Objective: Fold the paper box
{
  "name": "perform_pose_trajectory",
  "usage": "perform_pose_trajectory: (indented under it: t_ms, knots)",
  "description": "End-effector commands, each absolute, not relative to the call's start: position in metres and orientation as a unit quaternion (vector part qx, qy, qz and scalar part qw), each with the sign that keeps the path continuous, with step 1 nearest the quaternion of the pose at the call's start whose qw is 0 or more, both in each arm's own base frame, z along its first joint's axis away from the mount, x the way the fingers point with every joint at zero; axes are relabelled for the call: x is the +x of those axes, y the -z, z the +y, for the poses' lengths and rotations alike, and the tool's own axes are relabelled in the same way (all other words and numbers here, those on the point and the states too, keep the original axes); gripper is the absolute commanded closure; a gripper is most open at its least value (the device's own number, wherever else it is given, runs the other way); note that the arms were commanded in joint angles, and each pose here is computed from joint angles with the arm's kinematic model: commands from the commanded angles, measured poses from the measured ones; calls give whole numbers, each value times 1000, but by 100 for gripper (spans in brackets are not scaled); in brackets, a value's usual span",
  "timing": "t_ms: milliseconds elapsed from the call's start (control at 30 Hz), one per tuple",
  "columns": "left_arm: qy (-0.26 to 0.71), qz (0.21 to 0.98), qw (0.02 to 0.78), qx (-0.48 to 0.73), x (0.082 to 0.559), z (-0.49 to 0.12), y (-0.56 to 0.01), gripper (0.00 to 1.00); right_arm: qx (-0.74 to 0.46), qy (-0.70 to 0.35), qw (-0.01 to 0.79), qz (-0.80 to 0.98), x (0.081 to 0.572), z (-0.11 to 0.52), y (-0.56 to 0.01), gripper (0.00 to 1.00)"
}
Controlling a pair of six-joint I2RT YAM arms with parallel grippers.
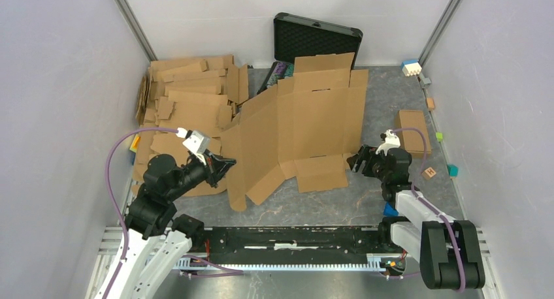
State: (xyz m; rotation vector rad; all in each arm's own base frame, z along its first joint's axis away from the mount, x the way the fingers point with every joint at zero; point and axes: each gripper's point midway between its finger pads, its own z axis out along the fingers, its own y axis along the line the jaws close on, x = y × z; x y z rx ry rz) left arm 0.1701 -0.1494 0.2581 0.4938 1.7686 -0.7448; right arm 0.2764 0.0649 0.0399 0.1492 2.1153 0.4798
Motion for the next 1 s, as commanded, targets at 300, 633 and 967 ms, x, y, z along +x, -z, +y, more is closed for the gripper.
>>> perform_pose_trajectory:
  t_ms: [300, 633, 967]
  knots:
    - [315, 724, 566, 237, 172, -155, -267, 98, 115, -312, 431, 839, 275, 80, -38, 43]
    - [316, 724, 564, 240, 172, -156, -265, 98, 111, -334, 453, 819, 278, 84, -59, 84]
    - [317, 724, 561, 247, 170, -158, -262, 98, 123, -374, 450, 801, 286, 89, -77, 99]
